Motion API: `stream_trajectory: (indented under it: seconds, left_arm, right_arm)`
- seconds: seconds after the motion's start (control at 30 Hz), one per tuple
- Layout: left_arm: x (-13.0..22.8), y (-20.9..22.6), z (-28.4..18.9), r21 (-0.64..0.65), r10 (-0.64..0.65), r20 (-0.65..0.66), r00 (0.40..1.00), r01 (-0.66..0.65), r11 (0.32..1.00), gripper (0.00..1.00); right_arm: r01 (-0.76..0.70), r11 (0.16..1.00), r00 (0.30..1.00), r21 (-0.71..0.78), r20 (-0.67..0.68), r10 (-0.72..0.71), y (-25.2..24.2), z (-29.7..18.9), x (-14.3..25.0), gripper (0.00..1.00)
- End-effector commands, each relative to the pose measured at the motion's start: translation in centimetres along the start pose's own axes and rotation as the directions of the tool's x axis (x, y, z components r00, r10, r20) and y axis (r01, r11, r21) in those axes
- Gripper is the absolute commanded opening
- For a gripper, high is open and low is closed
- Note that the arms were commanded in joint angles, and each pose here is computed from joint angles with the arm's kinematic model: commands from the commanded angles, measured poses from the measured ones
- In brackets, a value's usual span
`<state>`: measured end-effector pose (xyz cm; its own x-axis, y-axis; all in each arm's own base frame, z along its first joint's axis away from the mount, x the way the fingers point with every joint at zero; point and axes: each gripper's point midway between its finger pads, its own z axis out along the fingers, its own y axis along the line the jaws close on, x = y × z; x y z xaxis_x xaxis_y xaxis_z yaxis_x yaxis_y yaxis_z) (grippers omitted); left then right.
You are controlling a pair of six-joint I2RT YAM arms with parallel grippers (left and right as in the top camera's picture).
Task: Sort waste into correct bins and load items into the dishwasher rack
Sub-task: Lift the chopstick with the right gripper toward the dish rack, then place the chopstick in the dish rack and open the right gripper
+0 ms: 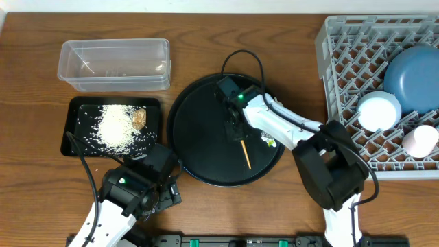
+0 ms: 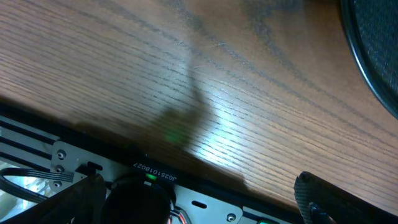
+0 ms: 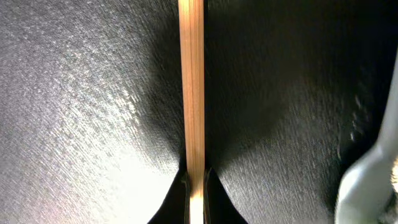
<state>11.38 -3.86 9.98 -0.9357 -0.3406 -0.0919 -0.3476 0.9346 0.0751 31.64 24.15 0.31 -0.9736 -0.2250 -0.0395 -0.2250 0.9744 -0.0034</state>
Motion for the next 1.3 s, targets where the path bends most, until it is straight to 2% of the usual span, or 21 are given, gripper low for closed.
stream_trajectory:
  seconds: [0.0, 0.27, 0.43, 0.63, 0.83, 1.1, 1.27]
  left_arm:
    - [-0.3, 0.4, 0.0, -0.018, -0.012, 0.015, 1.0, 0.012, 1.0, 0.98]
    - [-0.3, 0.4, 0.0, -0.018, -0.012, 0.015, 1.0, 0.012, 1.0, 0.98]
    - [-0.3, 0.4, 0.0, -0.018, -0.012, 0.015, 1.0, 0.012, 1.0, 0.98]
    - [-0.3, 0.4, 0.0, -0.018, -0.012, 0.015, 1.0, 0.013, 1.0, 0.98]
    - [-0.3, 0.4, 0.0, -0.018, -0.012, 0.015, 1.0, 0.012, 1.0, 0.98]
    - [-0.3, 0.4, 0.0, -0.018, -0.012, 0.015, 1.0, 0.012, 1.0, 0.98]
    - [-0.3, 0.4, 0.0, -0.018, -0.012, 0.015, 1.0, 0.013, 1.0, 0.98]
  right_arm:
    - [-0.008, 1.0, 1.0, -0.007, 0.011, 0.008, 0.3, -1.2, -1.3, 0.01]
    - [-0.061, 0.997, 0.995, -0.056, 0.08, 0.066, -0.3, -8.3, -3.9, 0.01]
    - [-0.098, 0.992, 0.982, -0.085, 0.153, 0.11, -2.4, -13.7, -4.9, 0.01]
    - [-0.198, 0.979, 0.941, -0.057, 0.27, 0.205, -9.8, -18.5, -5.9, 0.01]
    - [-0.381, 0.924, 0.865, -0.009, 0.35, 0.36, -20.6, -21.3, -5.7, 0.01]
    - [-0.455, 0.887, 0.833, 0.084, 0.392, 0.39, -29.2, -21.0, -5.5, 0.01]
    - [-0.461, 0.875, 0.829, 0.146, 0.422, 0.366, -31.9, -20.9, -5.9, 0.01]
